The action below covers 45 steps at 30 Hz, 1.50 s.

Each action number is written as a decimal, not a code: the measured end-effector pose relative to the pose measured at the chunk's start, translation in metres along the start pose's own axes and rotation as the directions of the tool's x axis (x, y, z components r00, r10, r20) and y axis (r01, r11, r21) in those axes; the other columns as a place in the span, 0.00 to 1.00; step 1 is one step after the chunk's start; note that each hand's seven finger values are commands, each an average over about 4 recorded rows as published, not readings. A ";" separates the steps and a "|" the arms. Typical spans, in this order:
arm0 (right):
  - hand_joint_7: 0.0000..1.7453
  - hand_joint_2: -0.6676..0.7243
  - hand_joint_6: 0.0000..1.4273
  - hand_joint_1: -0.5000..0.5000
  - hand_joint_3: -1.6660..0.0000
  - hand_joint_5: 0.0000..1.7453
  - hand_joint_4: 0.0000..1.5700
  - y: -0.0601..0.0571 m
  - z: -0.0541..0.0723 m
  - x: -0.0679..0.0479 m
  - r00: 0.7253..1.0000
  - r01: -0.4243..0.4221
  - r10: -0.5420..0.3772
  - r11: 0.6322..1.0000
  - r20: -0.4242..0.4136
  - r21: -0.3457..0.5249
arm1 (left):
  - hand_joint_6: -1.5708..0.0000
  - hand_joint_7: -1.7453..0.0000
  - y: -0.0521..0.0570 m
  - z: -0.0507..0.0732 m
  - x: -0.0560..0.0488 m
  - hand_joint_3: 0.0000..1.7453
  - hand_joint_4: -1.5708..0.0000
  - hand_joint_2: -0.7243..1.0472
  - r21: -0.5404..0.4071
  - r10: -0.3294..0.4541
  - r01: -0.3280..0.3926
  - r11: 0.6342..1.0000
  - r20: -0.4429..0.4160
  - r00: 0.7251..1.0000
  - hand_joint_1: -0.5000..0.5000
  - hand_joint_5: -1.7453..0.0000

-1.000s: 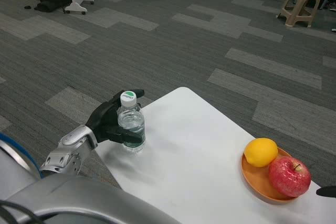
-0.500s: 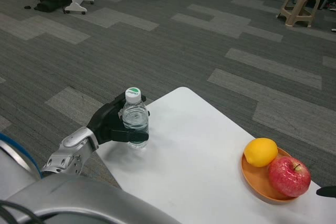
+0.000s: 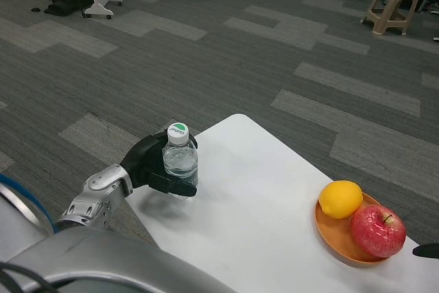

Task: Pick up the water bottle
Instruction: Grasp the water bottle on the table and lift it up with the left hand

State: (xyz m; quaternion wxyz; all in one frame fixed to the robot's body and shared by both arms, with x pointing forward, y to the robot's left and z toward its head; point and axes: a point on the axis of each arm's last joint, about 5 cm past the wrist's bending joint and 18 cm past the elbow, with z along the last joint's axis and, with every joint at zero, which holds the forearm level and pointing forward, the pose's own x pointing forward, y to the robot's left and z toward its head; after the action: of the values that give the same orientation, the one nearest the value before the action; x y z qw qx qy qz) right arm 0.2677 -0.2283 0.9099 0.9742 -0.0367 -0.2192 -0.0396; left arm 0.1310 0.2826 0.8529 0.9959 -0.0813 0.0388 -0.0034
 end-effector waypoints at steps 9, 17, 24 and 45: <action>0.04 0.82 0.00 0.23 1.00 0.00 0.00 -0.001 0.000 -0.003 1.000 0.005 -0.005 1.000 0.002 0.006 | 0.45 0.20 -0.004 -0.002 0.003 0.24 0.55 0.55 0.004 -0.025 0.025 1.000 -0.004 1.000 1.00 0.00; 0.04 0.82 0.00 0.24 1.00 0.00 0.00 -0.001 0.001 -0.003 1.000 0.008 -0.008 1.000 0.005 0.008 | 0.45 0.20 -0.006 -0.001 0.004 0.30 0.52 0.50 0.007 -0.035 0.035 0.999 -0.001 0.999 1.00 0.00; 0.04 0.84 0.00 0.24 1.00 0.00 0.00 -0.002 0.001 -0.003 1.000 0.010 -0.011 1.000 0.006 0.009 | 0.45 0.20 -0.010 0.009 0.011 0.30 0.50 0.50 0.029 -0.048 0.047 0.998 0.050 0.998 1.00 0.00; 0.04 0.83 0.00 0.25 1.00 0.00 0.00 -0.001 -0.001 -0.008 1.000 0.016 -0.016 1.000 -0.006 0.014 | 0.45 0.23 -0.066 0.063 0.079 0.35 0.50 0.50 0.056 -0.288 0.283 0.957 0.122 0.950 1.00 0.00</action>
State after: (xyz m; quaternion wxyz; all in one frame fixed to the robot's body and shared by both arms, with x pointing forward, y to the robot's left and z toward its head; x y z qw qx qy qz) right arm 0.2613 -0.2291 0.9053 0.9747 -0.0278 -0.2170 -0.0457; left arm 0.2149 0.2262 0.9194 0.9867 -0.0672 -0.0381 -0.1430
